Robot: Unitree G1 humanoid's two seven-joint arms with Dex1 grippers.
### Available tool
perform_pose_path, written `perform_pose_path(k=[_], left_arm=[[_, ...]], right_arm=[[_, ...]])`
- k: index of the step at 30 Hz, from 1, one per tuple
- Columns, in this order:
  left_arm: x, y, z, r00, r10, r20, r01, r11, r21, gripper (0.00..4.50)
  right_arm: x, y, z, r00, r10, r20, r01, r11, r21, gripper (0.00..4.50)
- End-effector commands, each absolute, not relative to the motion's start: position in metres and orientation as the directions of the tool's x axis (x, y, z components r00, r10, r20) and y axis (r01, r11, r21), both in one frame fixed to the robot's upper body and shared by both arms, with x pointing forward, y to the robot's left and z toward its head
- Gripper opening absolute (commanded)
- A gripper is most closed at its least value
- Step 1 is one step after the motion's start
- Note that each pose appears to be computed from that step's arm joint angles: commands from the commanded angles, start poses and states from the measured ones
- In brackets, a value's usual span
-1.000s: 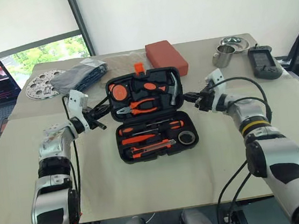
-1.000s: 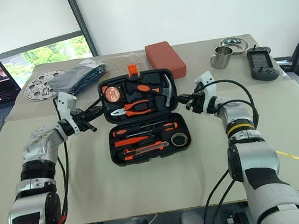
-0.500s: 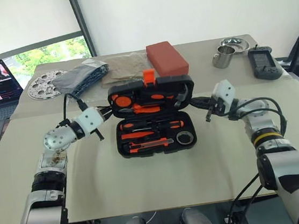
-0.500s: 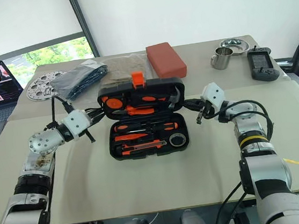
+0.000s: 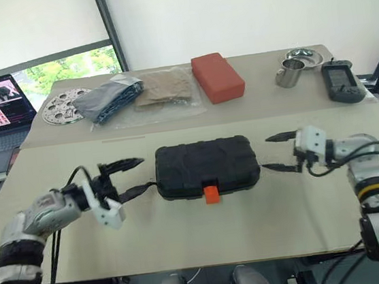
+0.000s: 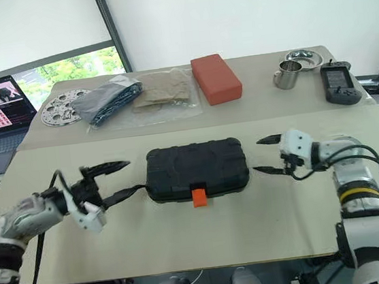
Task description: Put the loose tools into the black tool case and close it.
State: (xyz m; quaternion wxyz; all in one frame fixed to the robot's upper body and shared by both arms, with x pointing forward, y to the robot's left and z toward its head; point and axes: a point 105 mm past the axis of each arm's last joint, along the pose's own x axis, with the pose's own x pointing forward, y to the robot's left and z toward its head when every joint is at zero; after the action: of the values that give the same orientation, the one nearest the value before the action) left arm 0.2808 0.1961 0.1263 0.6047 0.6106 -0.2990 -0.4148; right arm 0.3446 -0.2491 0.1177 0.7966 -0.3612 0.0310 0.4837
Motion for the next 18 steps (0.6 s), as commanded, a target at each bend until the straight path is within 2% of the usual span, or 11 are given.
perform_pose_path(k=[1,7,11,13,15,18], left_arm=[[0.278,0.208,0.137,0.508,-0.858,-0.075,0.099,-0.029,0.995,4.5],[0.308,0.21,0.176,0.614,-0.774,0.158,0.055,0.242,0.969,4.5],[0.325,0.192,0.201,0.618,-0.745,0.251,0.125,0.409,0.904,4.5],[0.335,0.182,0.208,0.624,-0.735,0.264,0.207,0.482,0.851,4.5],[0.347,0.164,0.209,0.621,-0.745,0.244,0.355,0.545,0.759,4.5],[0.355,0.134,0.203,0.574,-0.8,0.173,0.575,0.545,0.61,4.5]], right_arm=[[0.338,-0.253,0.138,0.541,0.771,-0.335,-0.754,0.268,-0.6,3.91],[0.323,-0.247,0.146,0.516,0.817,-0.257,-0.779,0.323,-0.537,3.91],[0.303,-0.221,0.151,0.455,0.869,-0.196,-0.836,0.34,-0.431,3.91],[0.288,-0.208,0.147,0.404,0.889,-0.217,-0.878,0.311,-0.363,3.91],[0.271,-0.192,0.139,0.339,0.904,-0.259,-0.921,0.263,-0.286,3.91],[0.253,-0.173,0.131,0.268,0.917,-0.294,-0.958,0.22,-0.185,3.91]])
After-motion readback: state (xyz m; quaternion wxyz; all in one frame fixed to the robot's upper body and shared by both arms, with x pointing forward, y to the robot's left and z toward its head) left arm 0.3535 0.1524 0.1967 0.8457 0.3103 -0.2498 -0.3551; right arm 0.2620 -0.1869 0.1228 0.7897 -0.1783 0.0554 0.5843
